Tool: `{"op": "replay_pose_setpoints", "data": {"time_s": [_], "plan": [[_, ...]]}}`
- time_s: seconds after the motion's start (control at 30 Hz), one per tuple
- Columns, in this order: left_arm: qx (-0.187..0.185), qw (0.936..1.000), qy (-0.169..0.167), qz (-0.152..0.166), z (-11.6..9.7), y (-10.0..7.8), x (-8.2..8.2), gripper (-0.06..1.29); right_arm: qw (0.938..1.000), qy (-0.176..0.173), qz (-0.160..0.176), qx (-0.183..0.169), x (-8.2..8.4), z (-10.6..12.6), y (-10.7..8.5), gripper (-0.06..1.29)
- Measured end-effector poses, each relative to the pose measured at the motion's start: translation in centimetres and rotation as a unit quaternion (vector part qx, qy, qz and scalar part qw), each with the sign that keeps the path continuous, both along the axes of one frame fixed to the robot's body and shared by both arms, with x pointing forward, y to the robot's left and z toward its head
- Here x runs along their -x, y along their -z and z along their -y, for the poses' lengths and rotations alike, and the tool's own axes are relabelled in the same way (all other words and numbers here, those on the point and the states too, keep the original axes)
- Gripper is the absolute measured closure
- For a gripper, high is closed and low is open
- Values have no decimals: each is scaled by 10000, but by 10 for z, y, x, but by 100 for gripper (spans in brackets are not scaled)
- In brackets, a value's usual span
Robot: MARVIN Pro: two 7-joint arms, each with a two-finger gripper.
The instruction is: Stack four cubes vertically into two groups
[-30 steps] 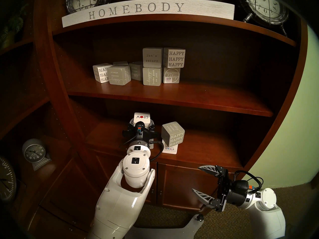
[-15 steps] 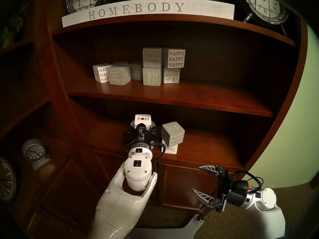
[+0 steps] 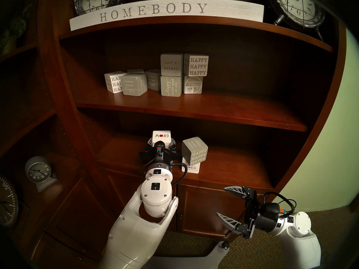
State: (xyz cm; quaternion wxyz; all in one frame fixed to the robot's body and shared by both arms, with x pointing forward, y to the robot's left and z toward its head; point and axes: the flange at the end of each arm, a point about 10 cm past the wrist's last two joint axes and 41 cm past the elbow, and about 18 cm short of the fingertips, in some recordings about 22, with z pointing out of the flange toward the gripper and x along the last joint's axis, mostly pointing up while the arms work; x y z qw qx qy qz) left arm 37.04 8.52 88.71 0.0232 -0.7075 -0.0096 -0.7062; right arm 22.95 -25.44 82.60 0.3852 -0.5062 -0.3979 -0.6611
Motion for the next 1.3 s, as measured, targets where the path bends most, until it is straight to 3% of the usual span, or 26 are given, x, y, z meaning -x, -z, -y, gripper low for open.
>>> {"op": "replay_pose_setpoints", "data": {"time_s": [0.63,0.87,1.07,1.23,1.3], "plan": [[197,9997,163,-64,1,4,-3,37,10000,-1,-1,-2,0,0,0,1],[228,9995,190,-52,0,4,-4,29,10000,1,-2,-1,0,0,0,1],[235,9995,219,5,0,3,-4,29,10000,0,-2,0,0,0,0,1],[253,9993,250,69,0,0,-3,7,10000,-1,-1,-1,0,0,0,1],[255,9993,256,86,0,0,-3,4,10000,0,-1,-1,0,0,0,1]]}}
